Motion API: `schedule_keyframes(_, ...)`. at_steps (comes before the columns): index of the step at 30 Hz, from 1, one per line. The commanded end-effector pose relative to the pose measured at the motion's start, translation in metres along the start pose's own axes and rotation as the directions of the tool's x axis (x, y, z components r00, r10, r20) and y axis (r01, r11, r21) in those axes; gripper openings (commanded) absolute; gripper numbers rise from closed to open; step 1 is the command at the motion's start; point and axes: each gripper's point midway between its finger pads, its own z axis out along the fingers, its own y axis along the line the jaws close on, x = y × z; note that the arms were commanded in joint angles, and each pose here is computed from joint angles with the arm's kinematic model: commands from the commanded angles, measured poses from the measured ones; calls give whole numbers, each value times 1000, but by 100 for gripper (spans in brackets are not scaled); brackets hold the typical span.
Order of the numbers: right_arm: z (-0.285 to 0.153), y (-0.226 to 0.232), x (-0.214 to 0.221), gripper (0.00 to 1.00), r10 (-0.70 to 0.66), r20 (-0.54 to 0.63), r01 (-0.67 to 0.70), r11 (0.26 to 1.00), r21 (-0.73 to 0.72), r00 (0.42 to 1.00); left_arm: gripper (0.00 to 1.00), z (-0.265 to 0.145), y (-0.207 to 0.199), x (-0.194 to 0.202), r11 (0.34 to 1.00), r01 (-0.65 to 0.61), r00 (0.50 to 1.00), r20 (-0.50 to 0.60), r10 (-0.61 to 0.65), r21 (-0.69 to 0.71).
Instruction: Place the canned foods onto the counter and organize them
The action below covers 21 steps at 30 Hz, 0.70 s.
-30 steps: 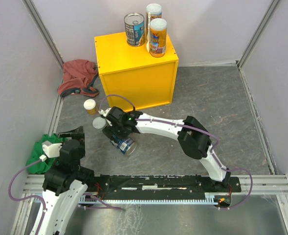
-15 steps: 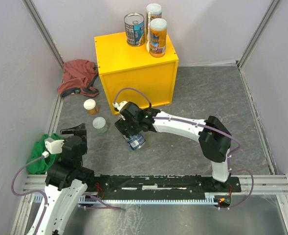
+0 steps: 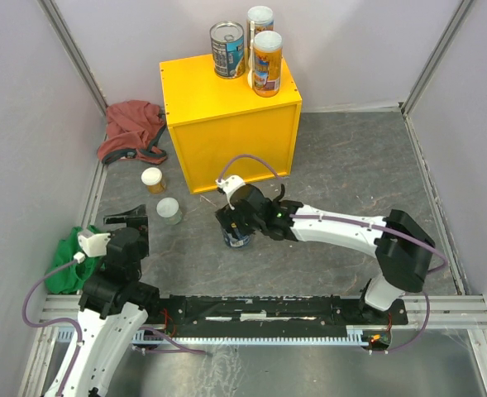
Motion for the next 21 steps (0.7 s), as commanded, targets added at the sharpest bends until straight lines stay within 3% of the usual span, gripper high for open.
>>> schedule_keyframes(1,-29,-15,-48,35,53,253,-66,997,42,966,96,2,-10,-2,997,-64,998,19,63,42)
schedule_keyframes(4,-29,-21,-35,39,58,278,-75,996,52,959,96,3,-14,-2,994,-93,996,23,92,64)
schedule_keyframes(10,-24,-29,-22,63,68,313,-96,993,75,947,96,3,-17,-3,985,-146,989,39,143,90)
schedule_keyframes(15,-19,-30,-15,77,85,349,-114,992,62,933,96,3,-19,-3,980,-156,987,44,152,126)
schedule_keyframes(21,-14,-28,-13,86,96,371,-121,992,44,923,96,4,-18,0,975,-180,984,39,176,134)
